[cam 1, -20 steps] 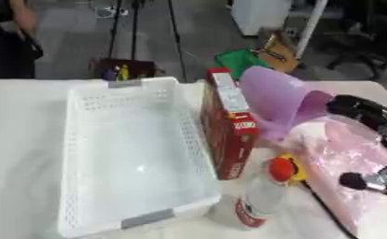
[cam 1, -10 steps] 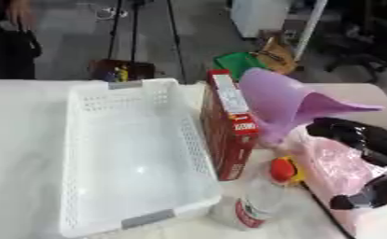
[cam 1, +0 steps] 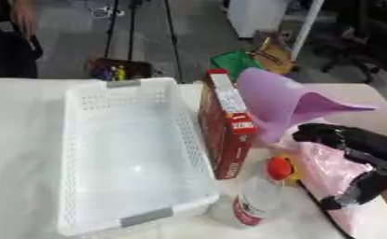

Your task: Pick up objects on the table and place them in the box.

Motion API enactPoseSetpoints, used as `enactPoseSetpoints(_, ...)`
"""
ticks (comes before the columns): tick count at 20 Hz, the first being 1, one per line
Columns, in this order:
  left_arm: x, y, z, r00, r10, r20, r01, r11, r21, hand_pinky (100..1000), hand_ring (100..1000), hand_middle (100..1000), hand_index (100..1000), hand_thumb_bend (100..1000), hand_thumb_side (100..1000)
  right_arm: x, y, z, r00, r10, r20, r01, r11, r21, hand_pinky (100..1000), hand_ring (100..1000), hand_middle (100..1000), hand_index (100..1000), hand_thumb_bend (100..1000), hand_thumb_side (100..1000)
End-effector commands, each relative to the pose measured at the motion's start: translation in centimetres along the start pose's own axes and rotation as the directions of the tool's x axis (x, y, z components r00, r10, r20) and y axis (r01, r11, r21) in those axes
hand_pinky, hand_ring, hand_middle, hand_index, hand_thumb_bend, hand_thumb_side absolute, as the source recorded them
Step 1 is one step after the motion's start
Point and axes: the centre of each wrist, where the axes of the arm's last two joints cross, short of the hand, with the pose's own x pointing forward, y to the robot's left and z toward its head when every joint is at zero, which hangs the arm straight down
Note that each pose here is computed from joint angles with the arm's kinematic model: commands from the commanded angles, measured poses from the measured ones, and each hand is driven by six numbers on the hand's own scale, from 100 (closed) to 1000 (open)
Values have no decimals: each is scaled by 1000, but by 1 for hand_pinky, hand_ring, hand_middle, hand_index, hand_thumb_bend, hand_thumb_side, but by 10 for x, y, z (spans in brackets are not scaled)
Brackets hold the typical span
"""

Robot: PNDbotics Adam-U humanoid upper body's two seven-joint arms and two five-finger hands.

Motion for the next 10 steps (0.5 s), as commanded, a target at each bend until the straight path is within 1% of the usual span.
enactPoseSetpoints(1, 4, 5, -6, 999, -2, 35, 3, 1000, -6, 844, 823, 752, 756, 100, 1000, -5, -12, 0, 996, 51, 69, -57, 995, 87, 922, 1000, 892, 969, 798, 777)
enactPoseSetpoints(6, 4, 4, -6, 999, -1, 34, 1, 1000, -11, 844, 822, 749, 753, 100, 1000, -6, -10, -10, 994, 46, 99, -56, 993, 105, 923, 1000, 869, 967, 808, 762)
enactPoseSetpoints(10, 5, 4, -6, 999, 0, 34, 1, 1000, -13, 844, 822, 747, 750, 100, 1000, -5, -7, -18, 993, 22, 116, -35, 993, 114, 930, 1000, 866, 973, 830, 743)
